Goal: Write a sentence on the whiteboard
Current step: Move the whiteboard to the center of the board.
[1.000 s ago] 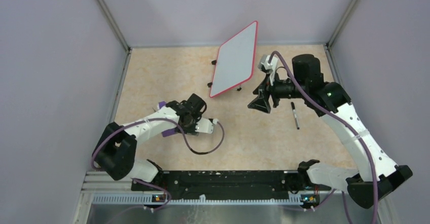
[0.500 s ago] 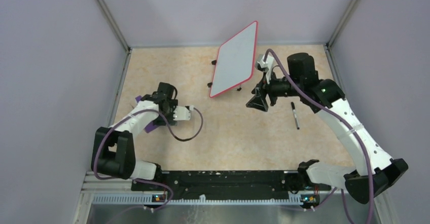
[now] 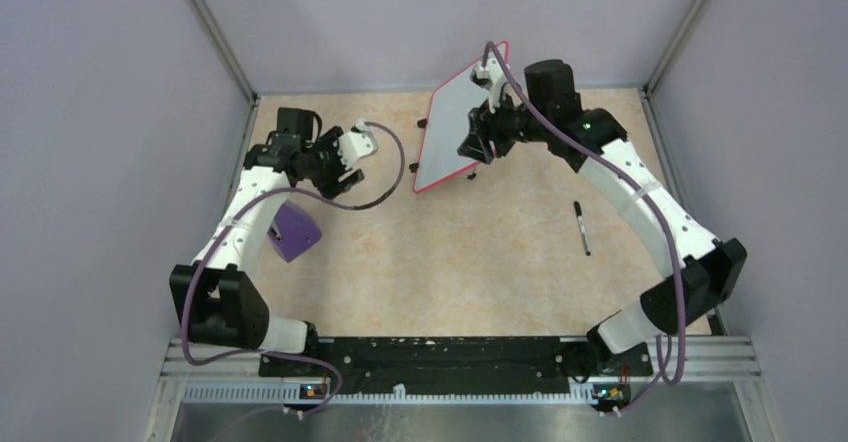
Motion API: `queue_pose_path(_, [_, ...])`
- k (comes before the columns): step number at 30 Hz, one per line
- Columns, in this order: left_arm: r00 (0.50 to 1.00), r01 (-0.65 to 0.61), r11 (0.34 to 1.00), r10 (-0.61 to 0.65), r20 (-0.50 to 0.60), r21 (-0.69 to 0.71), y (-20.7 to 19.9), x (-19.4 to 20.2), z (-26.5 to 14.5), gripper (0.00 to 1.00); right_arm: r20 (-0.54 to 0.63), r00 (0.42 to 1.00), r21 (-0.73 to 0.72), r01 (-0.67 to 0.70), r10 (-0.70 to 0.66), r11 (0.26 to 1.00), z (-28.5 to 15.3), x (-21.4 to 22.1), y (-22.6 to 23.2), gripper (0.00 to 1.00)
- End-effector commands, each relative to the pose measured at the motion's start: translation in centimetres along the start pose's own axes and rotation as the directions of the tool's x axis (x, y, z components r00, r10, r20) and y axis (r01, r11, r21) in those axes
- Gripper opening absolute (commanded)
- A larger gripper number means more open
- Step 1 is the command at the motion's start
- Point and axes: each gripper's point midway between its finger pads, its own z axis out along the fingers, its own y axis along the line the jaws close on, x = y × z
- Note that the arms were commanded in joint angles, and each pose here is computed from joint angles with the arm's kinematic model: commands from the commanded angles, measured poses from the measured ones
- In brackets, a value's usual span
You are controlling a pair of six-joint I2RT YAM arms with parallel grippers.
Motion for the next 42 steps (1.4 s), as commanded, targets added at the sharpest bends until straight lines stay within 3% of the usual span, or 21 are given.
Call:
queue_pose_path(1, [0.902, 0.283, 0.958, -0.285, 0.325, 0.056, 0.4, -8.1, -3.6, 0.78, 0.103, 0.994, 0.099, 0.024, -0.034, 0.995, 2.7, -5.4, -1.0, 0.48])
queue_pose_path(4, [0.819, 0.437, 0.899, -0.402, 0.409, 0.008, 2.5, -10.0, -5.6, 0.82, 0.086, 0.996, 0.140, 0.026, -0.038, 0.990, 6.1, -5.8, -1.8, 0.45])
queue_pose_path(10, [0.699, 0.645, 0.755, -0.525, 0.485, -0.114, 6.7, -10.6, -8.9, 0.86, 0.051, 0.999, 0.256, -0.002, -0.011, 0.967, 12.2, -4.4, -5.1, 0.39])
queue_pose_path(13, [0.646, 0.708, 0.692, -0.553, 0.526, -0.141, 8.1, -10.5, -10.3, 0.87, 0.025, 1.000, 0.278, -0.025, 0.019, 0.960, 14.9, -3.0, -6.5, 0.35])
queue_pose_path(16, [0.613, 0.731, 0.671, -0.563, 0.554, -0.126, 8.5, -11.0, -10.9, 0.88, 0.008, 0.999, 0.282, -0.043, 0.043, 0.958, 17.6, -1.7, -7.3, 0.33])
queue_pose_path(29, [0.609, 0.701, 0.712, -0.567, 0.555, -0.040, 7.5, -12.3, -10.6, 0.95, -0.082, 0.996, 0.323, -0.015, 0.043, 0.946, 27.1, 2.3, -9.3, 0.30])
queue_pose_path(42, [0.622, 0.663, 0.749, -0.540, 0.568, -0.014, 6.6, -12.8, -10.7, 0.99, -0.186, 0.981, 0.343, 0.013, 0.055, 0.939, 30.6, 8.2, -9.7, 0.31])
